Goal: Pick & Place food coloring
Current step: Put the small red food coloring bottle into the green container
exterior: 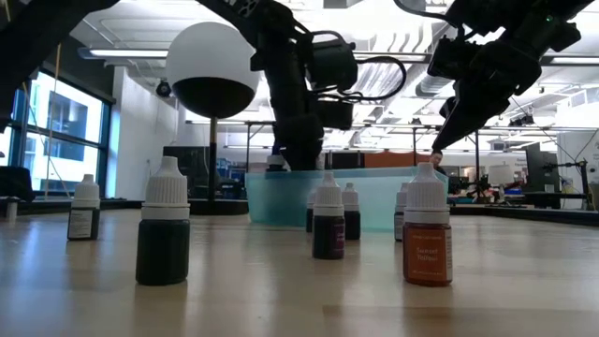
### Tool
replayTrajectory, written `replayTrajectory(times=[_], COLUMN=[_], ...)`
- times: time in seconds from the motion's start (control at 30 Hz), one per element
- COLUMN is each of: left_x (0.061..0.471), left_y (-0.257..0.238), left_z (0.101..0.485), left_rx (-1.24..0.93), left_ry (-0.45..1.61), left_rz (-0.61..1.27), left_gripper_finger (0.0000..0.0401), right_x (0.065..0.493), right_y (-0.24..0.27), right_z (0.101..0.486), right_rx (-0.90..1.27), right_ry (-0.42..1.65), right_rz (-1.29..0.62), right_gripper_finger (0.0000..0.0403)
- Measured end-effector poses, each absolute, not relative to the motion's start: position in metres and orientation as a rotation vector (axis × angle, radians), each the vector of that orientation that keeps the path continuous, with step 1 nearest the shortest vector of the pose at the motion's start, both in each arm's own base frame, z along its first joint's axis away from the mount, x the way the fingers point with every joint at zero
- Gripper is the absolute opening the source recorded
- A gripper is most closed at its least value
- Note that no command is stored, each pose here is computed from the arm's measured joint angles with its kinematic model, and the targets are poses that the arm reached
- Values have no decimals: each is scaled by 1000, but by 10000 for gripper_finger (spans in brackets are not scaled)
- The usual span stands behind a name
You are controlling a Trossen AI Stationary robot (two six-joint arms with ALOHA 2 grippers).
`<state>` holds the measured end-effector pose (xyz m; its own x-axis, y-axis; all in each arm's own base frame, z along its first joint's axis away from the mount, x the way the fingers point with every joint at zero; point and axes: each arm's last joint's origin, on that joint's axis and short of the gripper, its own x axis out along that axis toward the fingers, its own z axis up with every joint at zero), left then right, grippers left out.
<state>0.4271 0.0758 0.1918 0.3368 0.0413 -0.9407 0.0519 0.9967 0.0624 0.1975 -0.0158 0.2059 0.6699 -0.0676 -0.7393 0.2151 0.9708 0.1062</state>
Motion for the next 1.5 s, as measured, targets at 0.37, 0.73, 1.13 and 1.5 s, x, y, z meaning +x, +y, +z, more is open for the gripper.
replayTrajectory(times=[0.37, 0.73, 1.13, 1.5], left_x=[419, 385, 363, 321], left_y=[71, 51, 20, 12], left_z=[265, 304, 270, 261], left_rx=[47, -90, -42, -2], left_ry=[1263, 1562, 1727, 1736], left_rz=[7, 47, 16, 230], left_gripper_finger=[140, 140, 140, 140], right_x=[197, 211, 262, 302], right_y=[-16, 12, 56, 82], right_z=[206, 214, 193, 164], right_rx=[196, 112, 59, 71], right_ry=[823, 695, 666, 883], right_rz=[-153, 119, 263, 293], right_gripper_finger=[119, 119, 119, 119])
